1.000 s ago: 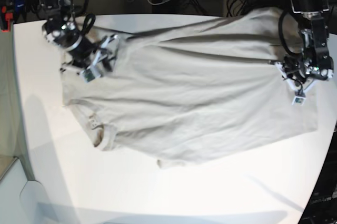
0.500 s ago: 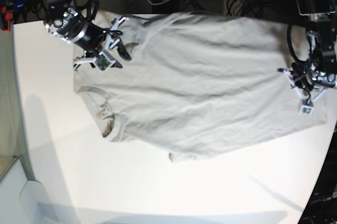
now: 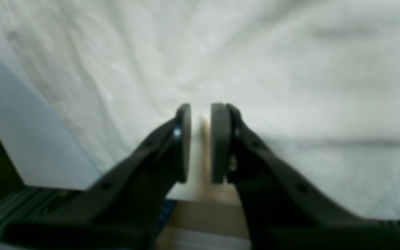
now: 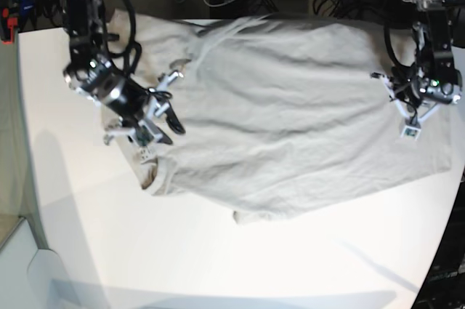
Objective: Layout the t-shirt on the table in an organized manner, then fold the t-shirt properly
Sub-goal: 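Grasp the shirt hem corners with both grippers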
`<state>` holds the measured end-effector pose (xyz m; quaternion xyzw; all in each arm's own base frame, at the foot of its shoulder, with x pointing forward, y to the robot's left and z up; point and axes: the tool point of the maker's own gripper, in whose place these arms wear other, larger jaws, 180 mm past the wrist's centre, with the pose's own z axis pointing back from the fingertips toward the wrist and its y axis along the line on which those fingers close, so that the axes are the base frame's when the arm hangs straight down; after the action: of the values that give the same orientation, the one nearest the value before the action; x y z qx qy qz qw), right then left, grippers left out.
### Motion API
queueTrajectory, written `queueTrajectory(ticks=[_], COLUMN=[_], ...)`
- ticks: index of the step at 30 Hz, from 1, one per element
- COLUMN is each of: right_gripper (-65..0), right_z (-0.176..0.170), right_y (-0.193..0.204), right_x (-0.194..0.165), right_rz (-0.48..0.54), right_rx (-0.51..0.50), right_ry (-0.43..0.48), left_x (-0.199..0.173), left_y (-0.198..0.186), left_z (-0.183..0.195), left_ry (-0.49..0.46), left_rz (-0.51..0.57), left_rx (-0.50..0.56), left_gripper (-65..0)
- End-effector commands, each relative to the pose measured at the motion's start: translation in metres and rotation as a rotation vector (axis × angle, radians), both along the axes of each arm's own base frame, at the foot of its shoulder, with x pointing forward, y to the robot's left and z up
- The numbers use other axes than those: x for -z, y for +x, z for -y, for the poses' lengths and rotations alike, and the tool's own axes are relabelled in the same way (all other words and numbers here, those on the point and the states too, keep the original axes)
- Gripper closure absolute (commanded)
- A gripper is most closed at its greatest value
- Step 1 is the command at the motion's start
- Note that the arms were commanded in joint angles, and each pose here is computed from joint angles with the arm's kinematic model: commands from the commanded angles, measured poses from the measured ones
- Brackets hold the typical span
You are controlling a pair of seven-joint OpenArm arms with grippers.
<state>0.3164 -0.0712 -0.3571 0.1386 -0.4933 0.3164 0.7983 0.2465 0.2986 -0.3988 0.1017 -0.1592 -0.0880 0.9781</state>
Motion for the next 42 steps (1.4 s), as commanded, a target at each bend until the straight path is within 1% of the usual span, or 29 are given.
queueTrajectory(ticks=[1, 3, 7, 11, 13, 16, 19, 20, 21, 23, 24, 28, 31, 32, 35, 38, 42], right_gripper=[-19.7, -19.7, -19.8, -19.8, -19.8, -19.8, -19.8, -19.8, -19.8, -19.8, -19.8, -19.8, -19.8, -19.8, -19.8, -19.8, -19.8], right_z=[0.002, 0.004, 0.009, 0.018, 0.022, 0.028, 0.049, 0.052, 0.062, 0.092, 0.102, 0.135, 0.164, 0.168, 0.169, 0.178, 0.182], right_y=[0.016, 0.041, 0.085, 0.116, 0.126, 0.137, 0.145, 0.149, 0.156, 0.169, 0.174, 0.189, 0.199, 0.2, 0.203, 0.203, 0.199], right_x=[-0.01, -0.008, 0.005, 0.021, 0.034, 0.049, 0.057, 0.057, 0.055, 0.052, 0.05, 0.034, 0.021, 0.02, 0.014, 0.008, 0.01], right_rz=[0.028, 0.004, -0.062, -0.148, -0.193, -0.233, -0.249, -0.241, -0.218, -0.173, -0.151, -0.056, 0.01, 0.017, 0.04, 0.085, 0.095], right_rx=[-0.006, 0.012, 0.046, 0.08, 0.099, 0.136, 0.194, 0.212, 0.262, 0.375, 0.414, 0.524, 0.626, 0.644, 0.648, 0.657, 0.67], right_ry=[0.005, -0.009, 0.004, 0.021, 0.051, 0.124, 0.175, 0.198, 0.2, 0.184, 0.179, 0.152, 0.107, 0.1, 0.112, 0.118, 0.129], left_x=[-0.016, -0.02, -0.023, -0.02, -0.021, -0.021, -0.02, -0.021, -0.021, -0.027, -0.029, -0.032, -0.028, -0.027, -0.022, -0.016, -0.008], left_y=[0.005, -0.002, -0.021, -0.05, -0.06, -0.07, -0.074, -0.074, -0.074, -0.074, -0.074, -0.075, -0.08, -0.081, -0.084, -0.087, -0.095], left_z=[-0.01, -0.016, -0.024, -0.036, -0.041, -0.046, -0.048, -0.047, -0.047, -0.043, -0.042, -0.032, -0.03, -0.029, -0.022, -0.014, -0.005], left_ry=[0.028, 0.035, 0.056, 0.079, 0.088, 0.096, 0.098, 0.1, 0.102, 0.11, 0.114, 0.101, 0.098, 0.096, 0.072, 0.046, 0.019], left_rz=[0.047, 0.059, 0.055, 0.016, 0.007, -0.001, -0.01, -0.009, -0.008, 0.003, 0.01, 0.029, 0.011, 0.008, 0.003, -0.001, -0.019], left_rx=[-0.008, -0.031, -0.049, -0.08, -0.094, -0.111, -0.115, -0.113, -0.11, -0.093, -0.086, -0.08, -0.074, -0.074, -0.084, -0.095, -0.106], left_gripper=[-10.2, -10.2, -10.2, -10.2, -10.2, -10.2, -10.2, -10.2, -10.2, -10.2, -10.2, -10.2, -10.2, -10.2, -10.3, -10.4, -10.4])
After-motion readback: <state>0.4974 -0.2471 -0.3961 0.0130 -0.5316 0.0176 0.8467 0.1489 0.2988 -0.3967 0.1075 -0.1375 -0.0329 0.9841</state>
